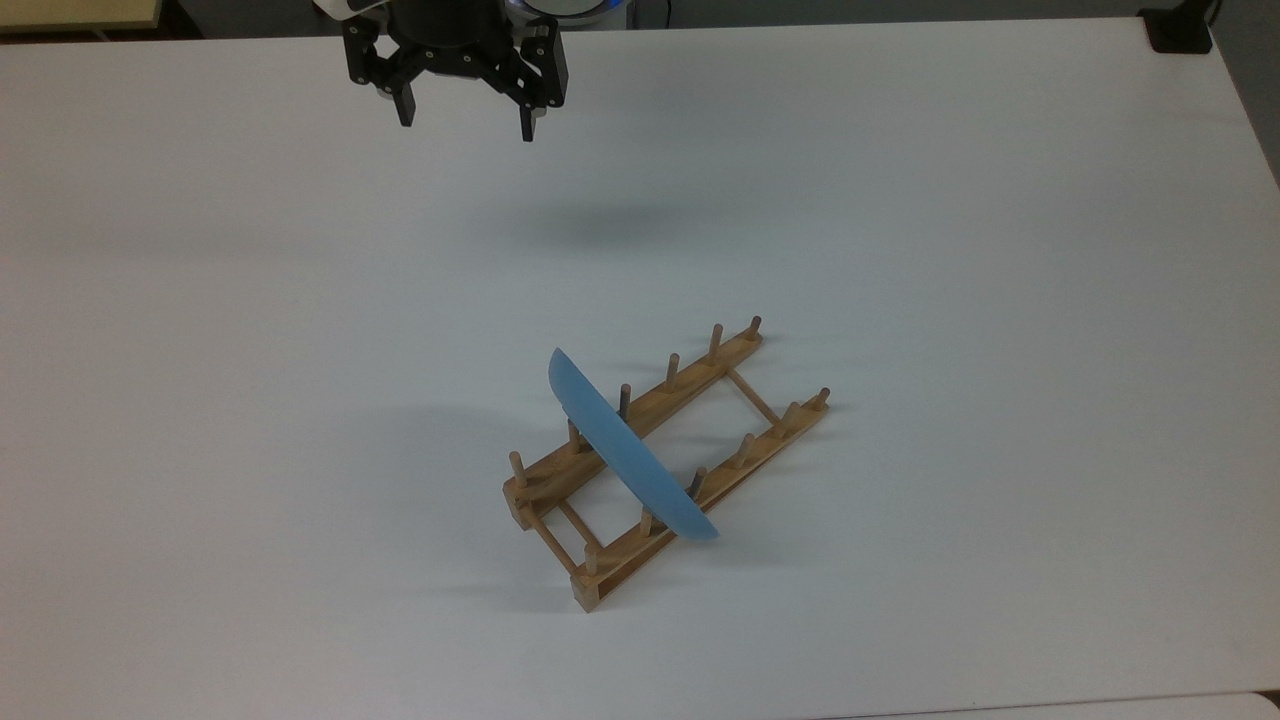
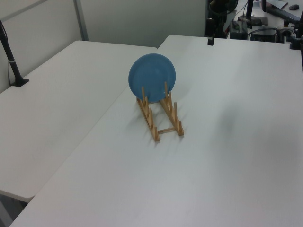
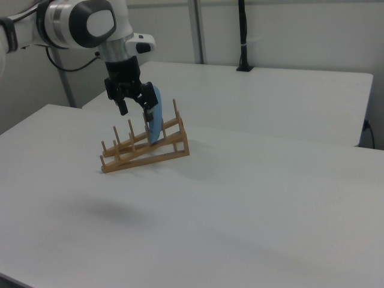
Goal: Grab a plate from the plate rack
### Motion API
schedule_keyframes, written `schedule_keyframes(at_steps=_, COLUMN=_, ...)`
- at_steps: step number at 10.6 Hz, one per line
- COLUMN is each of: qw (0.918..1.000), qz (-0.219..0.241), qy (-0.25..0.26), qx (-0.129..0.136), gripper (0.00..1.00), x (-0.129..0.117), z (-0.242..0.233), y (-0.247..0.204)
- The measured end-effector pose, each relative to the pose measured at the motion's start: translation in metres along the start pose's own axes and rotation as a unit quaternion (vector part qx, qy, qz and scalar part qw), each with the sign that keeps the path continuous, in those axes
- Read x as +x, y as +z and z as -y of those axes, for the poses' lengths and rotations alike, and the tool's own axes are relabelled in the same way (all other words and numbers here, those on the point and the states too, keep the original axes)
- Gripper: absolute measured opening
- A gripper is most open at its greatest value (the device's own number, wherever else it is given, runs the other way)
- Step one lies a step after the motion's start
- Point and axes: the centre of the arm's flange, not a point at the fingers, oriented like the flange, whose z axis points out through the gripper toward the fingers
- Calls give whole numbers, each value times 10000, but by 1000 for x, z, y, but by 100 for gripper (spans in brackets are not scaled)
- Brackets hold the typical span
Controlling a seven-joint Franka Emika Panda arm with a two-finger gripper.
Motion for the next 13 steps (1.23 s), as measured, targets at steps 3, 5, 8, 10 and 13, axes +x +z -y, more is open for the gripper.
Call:
schedule_keyframes(at_steps=3, qw=10000, qz=26, qy=-1, qx=-3, gripper=100, x=1, z=0, y=3)
schedule_keyframes(at_steps=5, qw=10000, qz=11, qy=-2, qx=-2, gripper=100, x=2, z=0, y=4)
schedule_keyframes(at_steps=8, qw=9998, qz=-182, qy=90, qx=8, gripper=100, x=7, z=-10, y=1)
schedule_keyframes(at_steps=10, qw=9997, qz=-254, qy=56, qx=11, gripper=100, x=9, z=-13, y=0)
schedule_keyframes(at_steps=13, qw=9955, qz=-913, qy=-243, qx=12, gripper=100, x=28, z=22, y=0)
